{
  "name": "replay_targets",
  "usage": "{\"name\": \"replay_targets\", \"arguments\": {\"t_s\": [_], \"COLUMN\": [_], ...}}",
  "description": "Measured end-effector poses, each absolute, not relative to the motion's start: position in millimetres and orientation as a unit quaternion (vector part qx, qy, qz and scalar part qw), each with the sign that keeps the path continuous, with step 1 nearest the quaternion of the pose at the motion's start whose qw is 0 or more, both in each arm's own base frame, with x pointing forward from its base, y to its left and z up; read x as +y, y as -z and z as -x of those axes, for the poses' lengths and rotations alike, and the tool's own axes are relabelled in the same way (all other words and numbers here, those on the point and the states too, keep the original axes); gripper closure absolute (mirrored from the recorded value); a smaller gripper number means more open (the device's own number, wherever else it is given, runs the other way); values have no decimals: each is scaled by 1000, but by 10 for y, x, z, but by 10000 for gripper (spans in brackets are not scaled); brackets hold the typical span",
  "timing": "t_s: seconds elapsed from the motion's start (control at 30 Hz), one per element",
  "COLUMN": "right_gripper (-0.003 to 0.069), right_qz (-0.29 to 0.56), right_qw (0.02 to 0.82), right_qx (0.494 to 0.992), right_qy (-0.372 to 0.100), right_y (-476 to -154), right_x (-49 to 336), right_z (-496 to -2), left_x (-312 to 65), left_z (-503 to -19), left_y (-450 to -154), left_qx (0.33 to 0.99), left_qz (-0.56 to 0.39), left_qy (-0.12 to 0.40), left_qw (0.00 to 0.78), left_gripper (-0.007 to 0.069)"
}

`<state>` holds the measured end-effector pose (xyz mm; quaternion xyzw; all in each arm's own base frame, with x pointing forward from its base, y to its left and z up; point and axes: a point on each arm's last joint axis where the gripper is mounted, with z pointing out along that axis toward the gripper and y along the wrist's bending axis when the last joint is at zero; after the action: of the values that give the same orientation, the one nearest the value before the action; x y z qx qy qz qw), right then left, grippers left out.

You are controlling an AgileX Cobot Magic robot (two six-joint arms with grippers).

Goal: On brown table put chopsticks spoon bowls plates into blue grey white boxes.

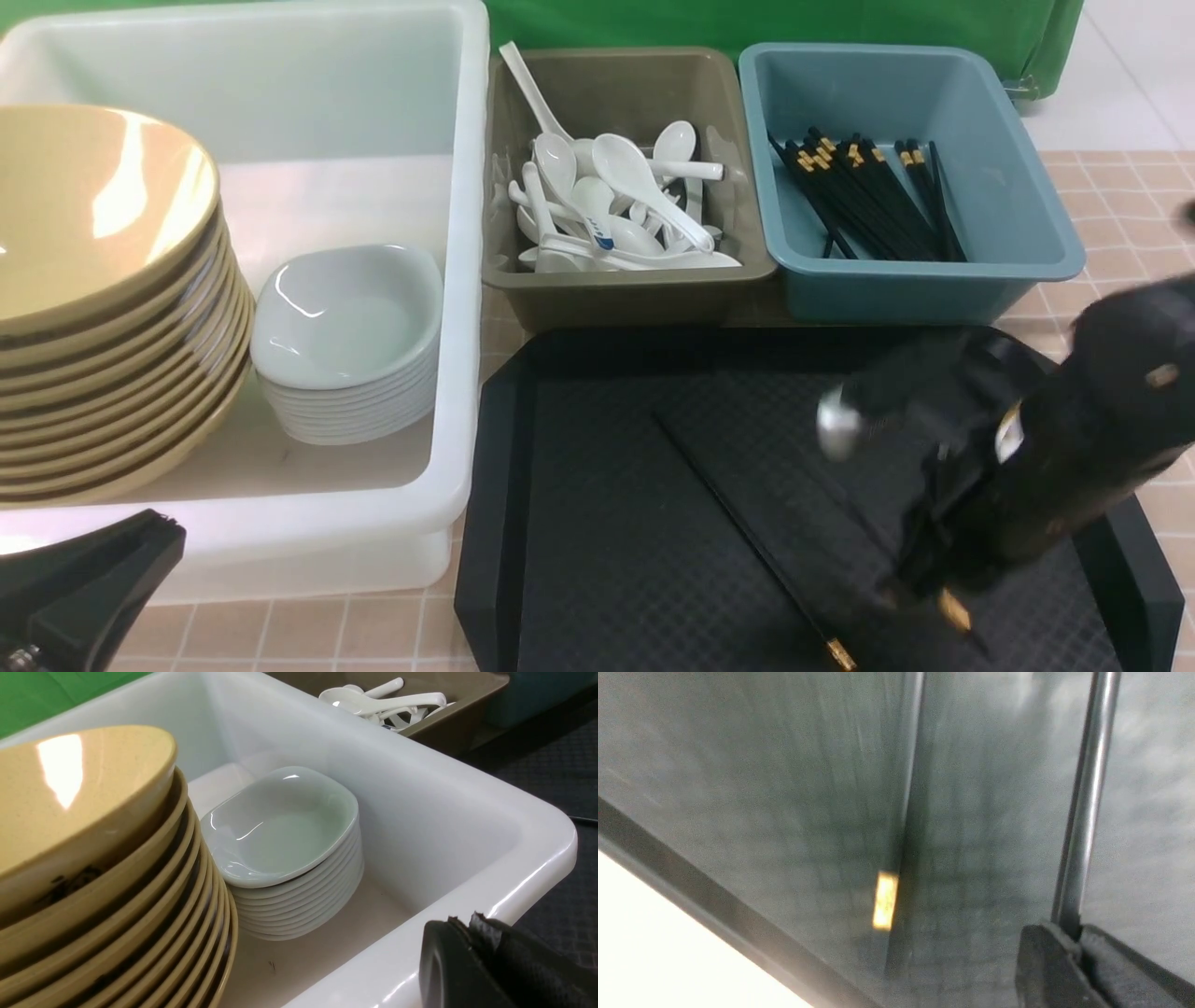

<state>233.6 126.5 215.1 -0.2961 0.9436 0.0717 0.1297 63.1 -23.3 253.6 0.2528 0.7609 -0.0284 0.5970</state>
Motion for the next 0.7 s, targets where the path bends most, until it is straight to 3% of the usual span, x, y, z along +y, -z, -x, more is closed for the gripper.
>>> {"name": "replay_targets", "arguments": {"t_s": [0.17,0.3,0.4,0.47,0.57,0.7], "right_gripper": [575,575,571,539,479,345], "right_qz": [294,257,210,143,117,113], "right_qw": [386,554,580,559,525,444], "right_qx": [871,789,783,812,839,886], "right_qy": [-73,-69,-73,-85,-84,-76], "right_y": [-3004,-3254,-3229,-3060,-2913,-2798], "right_x": [1262,1278,1238,1142,1083,1101], "right_z": [-2460,-2754,-3035,-3397,-3642,-3753], "left_x": [-233,-233,-233,-233,-232,-231], "left_z": [-631,-631,-631,-631,-630,-628], "left_y": [-2536,-2536,-2536,-2535,-2530,-2523], "left_qx": [761,761,761,761,763,765], "left_qz": [-253,-253,-253,-253,-253,-253], "left_qy": [28,28,28,28,28,29], "left_qw": [597,597,597,597,594,591], "left_gripper": [621,621,621,621,621,621]}}
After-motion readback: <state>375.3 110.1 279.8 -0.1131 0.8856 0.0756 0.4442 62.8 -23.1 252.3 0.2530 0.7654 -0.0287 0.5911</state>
